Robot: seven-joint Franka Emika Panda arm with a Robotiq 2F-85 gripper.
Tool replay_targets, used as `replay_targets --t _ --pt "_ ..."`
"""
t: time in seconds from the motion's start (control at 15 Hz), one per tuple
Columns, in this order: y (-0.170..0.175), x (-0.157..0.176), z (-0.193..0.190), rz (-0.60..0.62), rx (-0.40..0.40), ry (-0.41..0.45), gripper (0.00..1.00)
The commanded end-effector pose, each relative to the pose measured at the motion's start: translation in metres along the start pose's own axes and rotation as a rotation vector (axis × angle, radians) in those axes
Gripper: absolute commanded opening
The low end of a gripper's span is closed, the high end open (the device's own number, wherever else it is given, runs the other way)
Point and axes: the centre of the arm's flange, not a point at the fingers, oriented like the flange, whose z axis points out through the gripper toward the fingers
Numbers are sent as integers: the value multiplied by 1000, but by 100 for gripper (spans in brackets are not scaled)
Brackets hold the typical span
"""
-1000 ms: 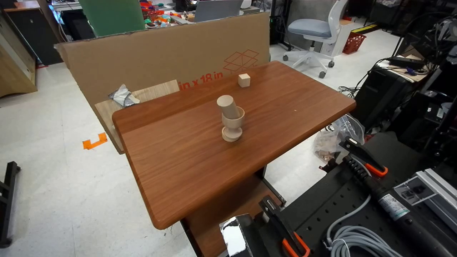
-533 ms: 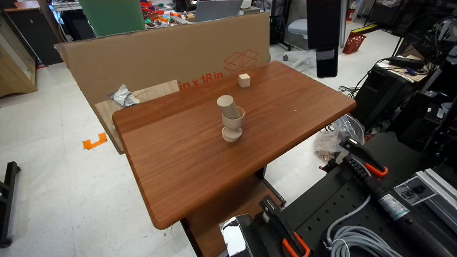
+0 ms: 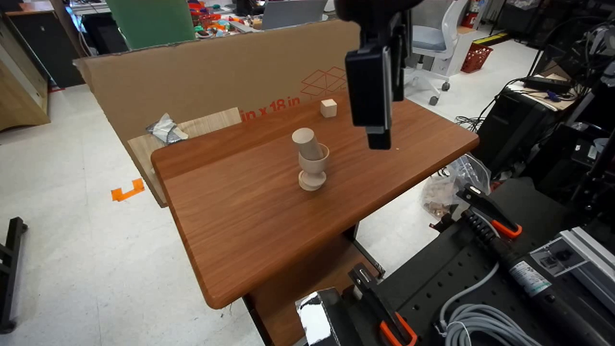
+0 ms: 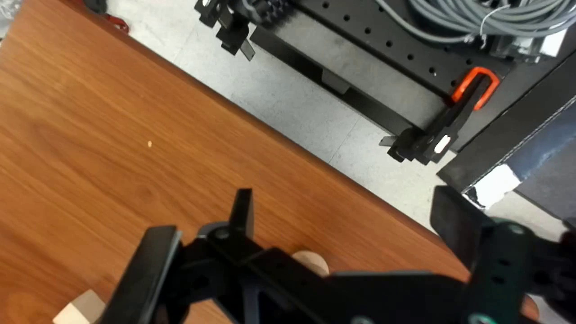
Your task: Remove the cylindrical block from the cup and put it on the table
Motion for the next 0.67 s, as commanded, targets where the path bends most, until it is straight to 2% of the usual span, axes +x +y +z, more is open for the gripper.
replay_targets --t 0.0,0.33,0.6 --pt "-2 26 4 -7 -50 87 100" --pt "-1 54 5 -1 -78 183 100" --pt "0 78 14 13 -66 176 100"
